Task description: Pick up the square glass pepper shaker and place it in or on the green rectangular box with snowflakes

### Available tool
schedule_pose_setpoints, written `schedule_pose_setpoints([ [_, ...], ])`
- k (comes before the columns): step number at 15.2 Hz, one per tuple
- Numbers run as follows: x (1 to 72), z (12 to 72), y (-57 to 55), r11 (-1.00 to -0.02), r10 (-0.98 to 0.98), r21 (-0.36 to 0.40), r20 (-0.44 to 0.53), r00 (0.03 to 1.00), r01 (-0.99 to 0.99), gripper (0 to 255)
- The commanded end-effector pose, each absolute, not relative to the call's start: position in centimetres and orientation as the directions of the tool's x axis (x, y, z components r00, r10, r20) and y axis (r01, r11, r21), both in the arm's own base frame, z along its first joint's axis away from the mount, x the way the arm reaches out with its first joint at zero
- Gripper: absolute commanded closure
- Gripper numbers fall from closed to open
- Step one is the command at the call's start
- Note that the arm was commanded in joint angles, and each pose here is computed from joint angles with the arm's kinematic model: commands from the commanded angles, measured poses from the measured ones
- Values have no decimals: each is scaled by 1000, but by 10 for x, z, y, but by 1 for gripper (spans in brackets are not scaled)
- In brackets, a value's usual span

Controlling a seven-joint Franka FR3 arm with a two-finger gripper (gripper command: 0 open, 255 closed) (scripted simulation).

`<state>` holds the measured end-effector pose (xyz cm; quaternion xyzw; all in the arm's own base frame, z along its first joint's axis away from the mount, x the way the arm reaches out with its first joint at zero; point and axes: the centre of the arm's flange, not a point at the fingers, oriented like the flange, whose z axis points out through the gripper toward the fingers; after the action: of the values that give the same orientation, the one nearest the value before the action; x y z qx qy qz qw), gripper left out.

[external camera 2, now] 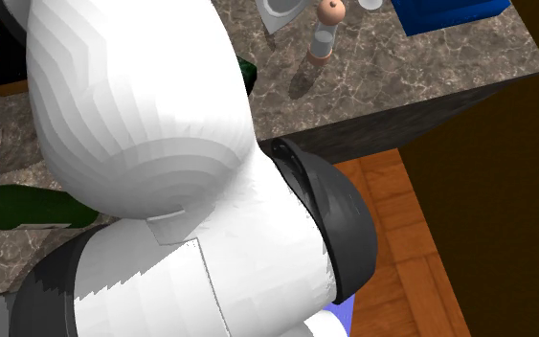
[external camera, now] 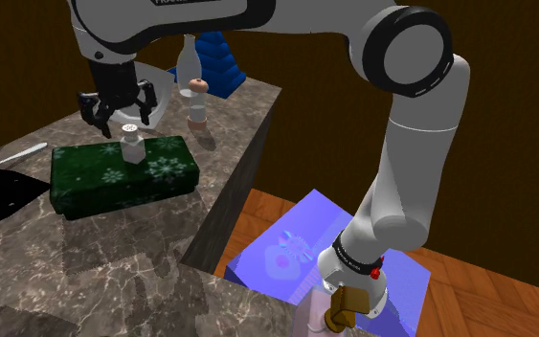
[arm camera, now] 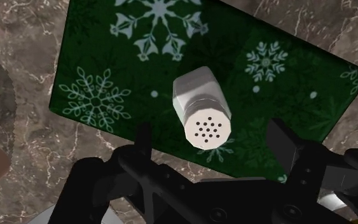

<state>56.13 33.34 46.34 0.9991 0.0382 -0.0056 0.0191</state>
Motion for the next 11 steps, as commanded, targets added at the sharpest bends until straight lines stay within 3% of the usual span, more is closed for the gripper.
schedule_pose_setpoints([
  [1, 561, 463, 333, -996, 76, 38, -13, 997, 76, 0],
  [6, 562, 513, 335, -996, 76, 38, -13, 997, 76, 0],
  [11, 562, 513, 335, -996, 76, 38, -13, 997, 76, 0],
])
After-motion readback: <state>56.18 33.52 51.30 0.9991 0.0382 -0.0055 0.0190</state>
